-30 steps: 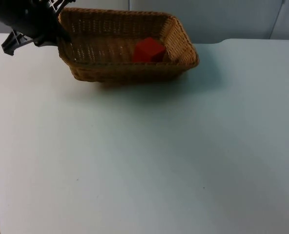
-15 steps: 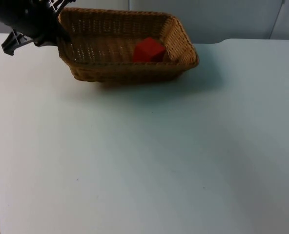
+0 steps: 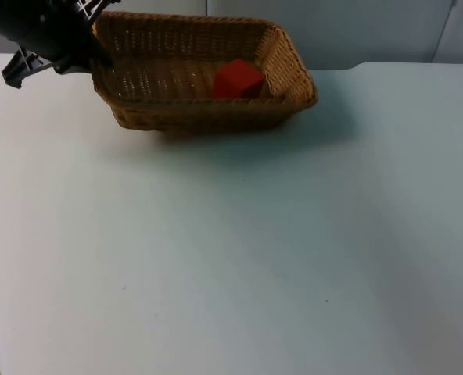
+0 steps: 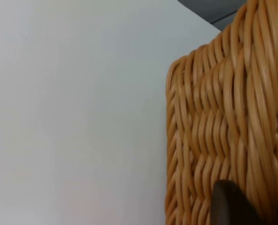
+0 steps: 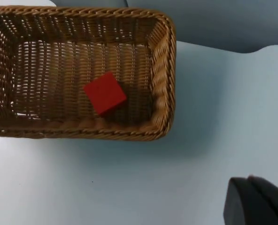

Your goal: Pick up the basket with the left hand and place the cube into the basket with the right hand.

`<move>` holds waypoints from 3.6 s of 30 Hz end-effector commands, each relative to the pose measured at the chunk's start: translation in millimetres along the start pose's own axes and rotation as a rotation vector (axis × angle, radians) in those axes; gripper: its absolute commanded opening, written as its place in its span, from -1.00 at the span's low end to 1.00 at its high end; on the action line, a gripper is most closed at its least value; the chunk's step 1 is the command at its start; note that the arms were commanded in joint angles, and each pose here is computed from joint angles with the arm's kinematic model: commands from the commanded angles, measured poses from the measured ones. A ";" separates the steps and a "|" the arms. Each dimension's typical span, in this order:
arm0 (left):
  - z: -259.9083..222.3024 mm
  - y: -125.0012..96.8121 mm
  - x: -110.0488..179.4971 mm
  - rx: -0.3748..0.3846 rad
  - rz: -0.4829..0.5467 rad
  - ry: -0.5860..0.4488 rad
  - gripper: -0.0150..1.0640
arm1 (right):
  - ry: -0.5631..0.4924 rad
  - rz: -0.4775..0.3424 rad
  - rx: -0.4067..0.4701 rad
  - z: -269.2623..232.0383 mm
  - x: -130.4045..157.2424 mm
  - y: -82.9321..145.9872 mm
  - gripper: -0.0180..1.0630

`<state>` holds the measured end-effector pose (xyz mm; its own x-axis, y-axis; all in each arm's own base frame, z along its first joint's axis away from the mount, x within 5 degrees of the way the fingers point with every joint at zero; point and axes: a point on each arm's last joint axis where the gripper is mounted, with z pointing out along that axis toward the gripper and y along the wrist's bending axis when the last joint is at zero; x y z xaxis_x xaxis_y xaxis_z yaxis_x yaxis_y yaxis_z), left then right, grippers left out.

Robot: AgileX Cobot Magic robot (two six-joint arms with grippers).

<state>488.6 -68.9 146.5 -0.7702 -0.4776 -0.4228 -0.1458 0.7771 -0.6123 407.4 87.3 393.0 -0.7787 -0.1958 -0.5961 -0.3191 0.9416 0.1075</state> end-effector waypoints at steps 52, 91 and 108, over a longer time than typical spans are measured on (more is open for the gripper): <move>-13.4 -15.8 55.0 0.033 0.197 0.565 -0.86 | -0.052 0.004 -0.017 -6.0 -4.1 1.7 -0.97; -192.2 -116.7 -38.3 -0.199 0.637 0.200 -0.97 | -0.257 0.042 0.081 -53.3 -14.6 0.9 -0.97; -426.8 -115.6 83.2 -0.222 0.797 -0.333 -0.97 | -0.501 0.101 0.386 -235.0 59.9 9.9 -0.97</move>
<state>218.8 -28.2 465.4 -0.5674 0.1938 -0.8003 0.2278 0.9709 0.0736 255.8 30.1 542.5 -0.4434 -0.0379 -0.8955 -0.0143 0.9993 -0.0352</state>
